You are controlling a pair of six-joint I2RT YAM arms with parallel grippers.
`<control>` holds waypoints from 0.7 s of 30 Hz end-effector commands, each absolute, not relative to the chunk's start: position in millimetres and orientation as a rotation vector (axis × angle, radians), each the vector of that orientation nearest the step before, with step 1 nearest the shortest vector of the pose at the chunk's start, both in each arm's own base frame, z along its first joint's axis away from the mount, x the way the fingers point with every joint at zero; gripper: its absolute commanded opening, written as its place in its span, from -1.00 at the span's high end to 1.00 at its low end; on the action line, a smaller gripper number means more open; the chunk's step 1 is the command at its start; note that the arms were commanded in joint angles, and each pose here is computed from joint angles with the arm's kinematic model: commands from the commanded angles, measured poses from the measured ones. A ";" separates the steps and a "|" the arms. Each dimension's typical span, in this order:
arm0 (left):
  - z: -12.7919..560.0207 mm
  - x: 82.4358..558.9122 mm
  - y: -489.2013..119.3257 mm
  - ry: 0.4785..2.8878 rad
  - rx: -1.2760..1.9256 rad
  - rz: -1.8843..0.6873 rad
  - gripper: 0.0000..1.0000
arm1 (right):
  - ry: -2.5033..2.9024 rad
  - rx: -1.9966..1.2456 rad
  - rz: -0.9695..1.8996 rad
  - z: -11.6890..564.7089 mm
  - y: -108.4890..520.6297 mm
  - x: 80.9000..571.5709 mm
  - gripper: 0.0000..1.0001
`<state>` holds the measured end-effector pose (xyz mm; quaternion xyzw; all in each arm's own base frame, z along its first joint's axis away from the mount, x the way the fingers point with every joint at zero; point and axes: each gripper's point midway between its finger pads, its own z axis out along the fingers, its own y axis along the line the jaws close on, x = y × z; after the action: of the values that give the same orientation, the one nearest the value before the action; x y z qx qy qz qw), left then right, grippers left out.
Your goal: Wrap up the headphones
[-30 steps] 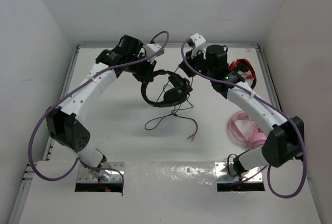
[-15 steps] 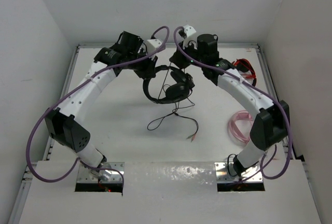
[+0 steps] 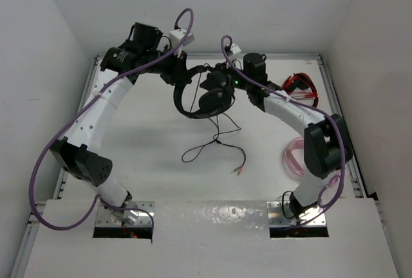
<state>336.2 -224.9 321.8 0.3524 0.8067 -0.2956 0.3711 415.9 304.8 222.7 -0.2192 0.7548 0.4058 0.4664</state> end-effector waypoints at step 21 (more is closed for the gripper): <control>405.0 414.1 -181.3 1.949 0.456 -0.599 1.00 | 1.959 -0.249 1.264 132.5 314.0 386.6 -0.14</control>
<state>403.7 -180.9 360.1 0.2100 0.8396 -0.2385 0.4406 383.2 314.9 136.1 -0.0896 0.7694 0.5159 0.3657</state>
